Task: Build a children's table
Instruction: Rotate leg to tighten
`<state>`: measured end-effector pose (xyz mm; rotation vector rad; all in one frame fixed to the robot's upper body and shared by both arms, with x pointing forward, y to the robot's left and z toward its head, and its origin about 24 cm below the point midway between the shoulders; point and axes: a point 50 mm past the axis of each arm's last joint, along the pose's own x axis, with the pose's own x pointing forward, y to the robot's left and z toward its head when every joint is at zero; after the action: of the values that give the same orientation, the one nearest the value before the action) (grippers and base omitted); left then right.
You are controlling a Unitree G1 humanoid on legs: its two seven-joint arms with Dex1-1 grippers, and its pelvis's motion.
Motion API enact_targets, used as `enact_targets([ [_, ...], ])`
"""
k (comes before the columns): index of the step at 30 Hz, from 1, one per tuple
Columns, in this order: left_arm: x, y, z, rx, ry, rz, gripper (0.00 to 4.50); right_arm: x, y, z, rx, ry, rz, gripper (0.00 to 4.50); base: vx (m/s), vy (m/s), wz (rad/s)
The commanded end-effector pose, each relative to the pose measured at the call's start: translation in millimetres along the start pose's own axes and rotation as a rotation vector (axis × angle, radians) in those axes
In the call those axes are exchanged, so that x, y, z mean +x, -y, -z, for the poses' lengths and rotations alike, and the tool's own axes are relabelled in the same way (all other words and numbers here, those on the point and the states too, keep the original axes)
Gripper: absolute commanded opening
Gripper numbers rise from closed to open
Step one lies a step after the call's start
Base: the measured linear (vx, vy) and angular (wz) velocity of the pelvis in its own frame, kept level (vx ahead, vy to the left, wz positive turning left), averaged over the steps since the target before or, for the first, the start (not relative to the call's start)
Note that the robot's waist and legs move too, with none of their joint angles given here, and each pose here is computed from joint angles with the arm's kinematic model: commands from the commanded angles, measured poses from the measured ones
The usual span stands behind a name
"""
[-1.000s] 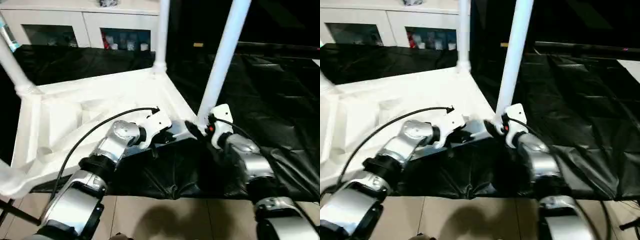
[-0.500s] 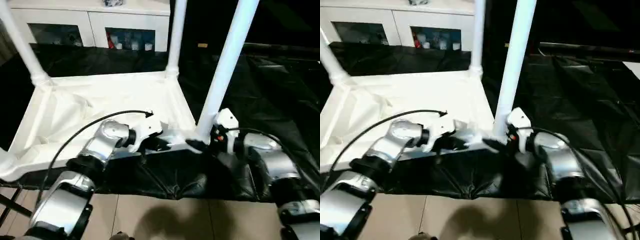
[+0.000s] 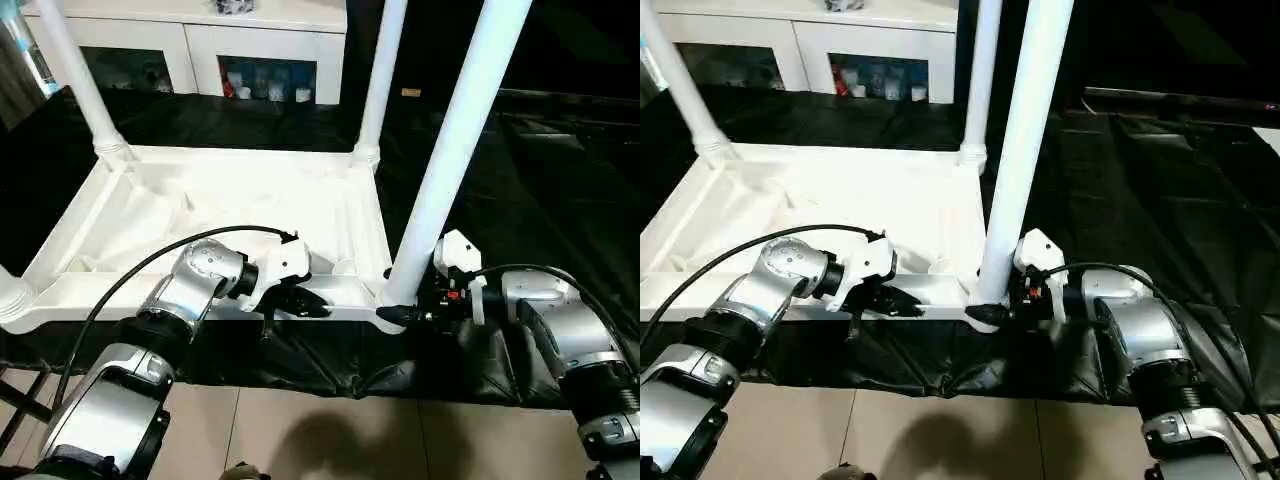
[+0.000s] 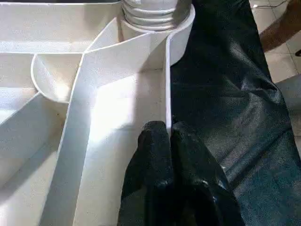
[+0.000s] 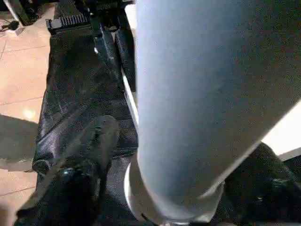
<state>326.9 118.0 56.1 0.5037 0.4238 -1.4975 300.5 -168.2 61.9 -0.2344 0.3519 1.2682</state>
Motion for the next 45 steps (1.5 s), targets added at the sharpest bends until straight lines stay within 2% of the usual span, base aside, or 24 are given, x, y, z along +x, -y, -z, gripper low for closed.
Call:
enact_targets([
  [1,8,-2.3,-11.0,0.046,0.004,0.002,0.00,20.3,-17.1,5.1,-0.015,-0.044,-0.128,2.97,0.000,0.000,0.00],
  [11,10,-2.8,-10.0,0.045,0.011,-0.019,0.00,23.0,-21.6,8.1,-0.026,-0.066,-0.137,2.17,0.000,0.000,0.00],
  [22,10,-1.9,-7.9,0.040,0.009,-0.026,0.00,25.8,-24.6,10.5,-0.016,-0.063,-0.134,2.01,0.000,0.000,0.00],
  [24,10,-2.8,-8.3,0.033,0.015,-0.042,0.00,27.7,-24.0,10.6,0.005,-0.037,-0.106,2.01,0.000,0.000,0.00],
  [26,12,-4.6,-9.6,0.020,0.026,-0.067,0.00,31.1,-21.2,10.4,0.030,-0.002,-0.049,2.01,0.000,0.000,0.00],
  [27,14,-8.4,-11.8,0.003,0.030,-0.116,0.00,36.0,-15.8,11.0,0.064,0.033,0.047,2.01,0.000,0.000,0.00],
  [31,21,-15.1,-17.9,-0.026,0.042,-0.204,0.00,45.7,-6.2,14.0,0.136,0.073,0.230,1.98,0.000,0.000,0.00],
  [33,26,-16.7,-21.8,-0.043,0.054,-0.228,0.00,51.6,-4.0,15.2,0.160,0.083,0.301,1.97,0.000,0.000,0.00],
  [38,47,-20.1,-37.8,-0.083,0.067,-0.307,0.00,81.6,2.1,13.9,0.320,0.094,0.523,1.96,0.000,0.000,0.00],
  [40,50,-21.2,-41.0,-0.095,0.073,-0.326,0.00,86.1,5.1,13.1,0.333,0.085,0.590,1.96,0.000,0.000,0.00],
  [41,55,-22.8,-45.8,-0.111,0.078,-0.356,0.00,91.9,9.9,12.2,0.369,0.079,0.695,1.96,0.000,0.000,0.00],
  [43,59,-23.9,-50.3,-0.119,0.084,-0.376,0.00,97.0,12.6,10.1,0.391,0.084,0.751,1.96,0.000,0.000,0.00],
  [45,62,-24.3,-53.5,-0.122,0.090,-0.387,0.00,100.9,13.3,7.2,0.376,0.088,0.773,1.96,0.000,0.000,0.00],
])
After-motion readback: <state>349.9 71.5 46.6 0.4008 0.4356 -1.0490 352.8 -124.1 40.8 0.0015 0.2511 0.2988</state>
